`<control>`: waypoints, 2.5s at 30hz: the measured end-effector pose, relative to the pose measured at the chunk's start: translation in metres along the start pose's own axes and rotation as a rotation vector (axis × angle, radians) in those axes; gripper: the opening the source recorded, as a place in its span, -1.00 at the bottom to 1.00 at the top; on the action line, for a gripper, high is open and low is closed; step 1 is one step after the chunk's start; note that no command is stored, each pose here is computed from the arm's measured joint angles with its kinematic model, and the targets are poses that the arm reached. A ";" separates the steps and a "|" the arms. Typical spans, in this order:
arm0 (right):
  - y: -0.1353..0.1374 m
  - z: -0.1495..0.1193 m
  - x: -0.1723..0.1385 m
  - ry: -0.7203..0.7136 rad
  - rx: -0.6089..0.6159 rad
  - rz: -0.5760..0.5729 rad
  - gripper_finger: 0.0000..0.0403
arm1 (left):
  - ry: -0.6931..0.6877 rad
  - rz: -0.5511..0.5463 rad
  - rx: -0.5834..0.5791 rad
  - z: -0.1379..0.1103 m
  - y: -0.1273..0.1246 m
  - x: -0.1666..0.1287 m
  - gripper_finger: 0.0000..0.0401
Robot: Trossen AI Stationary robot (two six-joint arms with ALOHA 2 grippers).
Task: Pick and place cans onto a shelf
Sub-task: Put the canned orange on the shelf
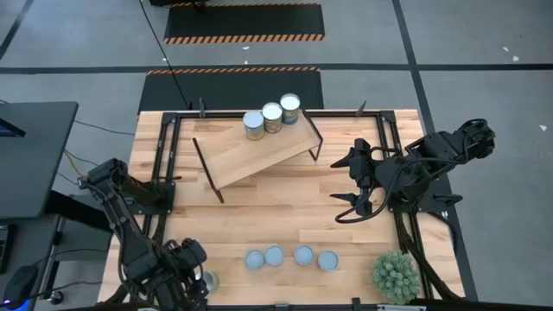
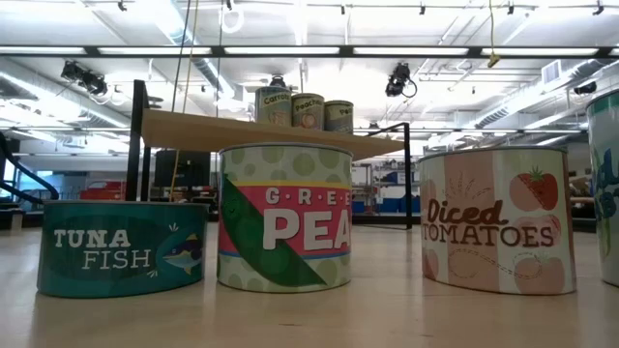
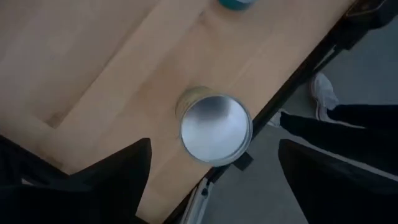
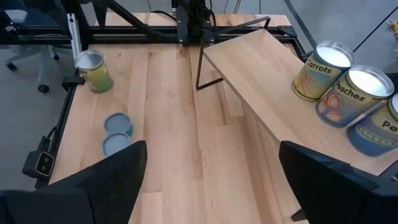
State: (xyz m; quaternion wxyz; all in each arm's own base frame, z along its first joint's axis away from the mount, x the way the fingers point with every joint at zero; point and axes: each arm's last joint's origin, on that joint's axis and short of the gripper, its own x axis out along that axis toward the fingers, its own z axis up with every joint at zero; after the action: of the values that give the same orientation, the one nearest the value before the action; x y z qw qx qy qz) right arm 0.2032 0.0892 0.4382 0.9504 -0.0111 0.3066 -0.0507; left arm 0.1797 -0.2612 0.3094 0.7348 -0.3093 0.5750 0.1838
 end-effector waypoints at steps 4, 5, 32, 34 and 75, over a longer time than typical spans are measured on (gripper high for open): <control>0.000 0.000 0.000 0.000 0.000 0.000 0.85 | 0.004 -0.001 -0.022 -0.004 -0.002 0.003 0.77; 0.000 0.000 0.000 0.000 0.000 0.000 0.85 | 0.005 0.002 -0.025 -0.005 -0.003 0.005 0.77; 0.000 0.000 0.000 0.000 -0.001 0.000 0.85 | 0.142 -0.014 0.028 -0.025 -0.017 0.024 0.77; 0.000 0.000 0.000 0.000 -0.001 0.000 0.85 | 0.122 -0.015 0.011 -0.024 -0.017 0.025 0.77; 0.000 0.001 0.000 -0.005 0.004 0.002 0.85 | -0.073 0.197 0.017 -0.005 0.022 0.045 0.60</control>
State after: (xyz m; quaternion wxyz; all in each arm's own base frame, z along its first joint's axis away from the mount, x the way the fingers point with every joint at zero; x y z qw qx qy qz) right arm 0.2036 0.0894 0.4386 0.9512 -0.0091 0.3044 -0.0501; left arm 0.1743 -0.2523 0.2605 0.7363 -0.2382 0.5768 0.2615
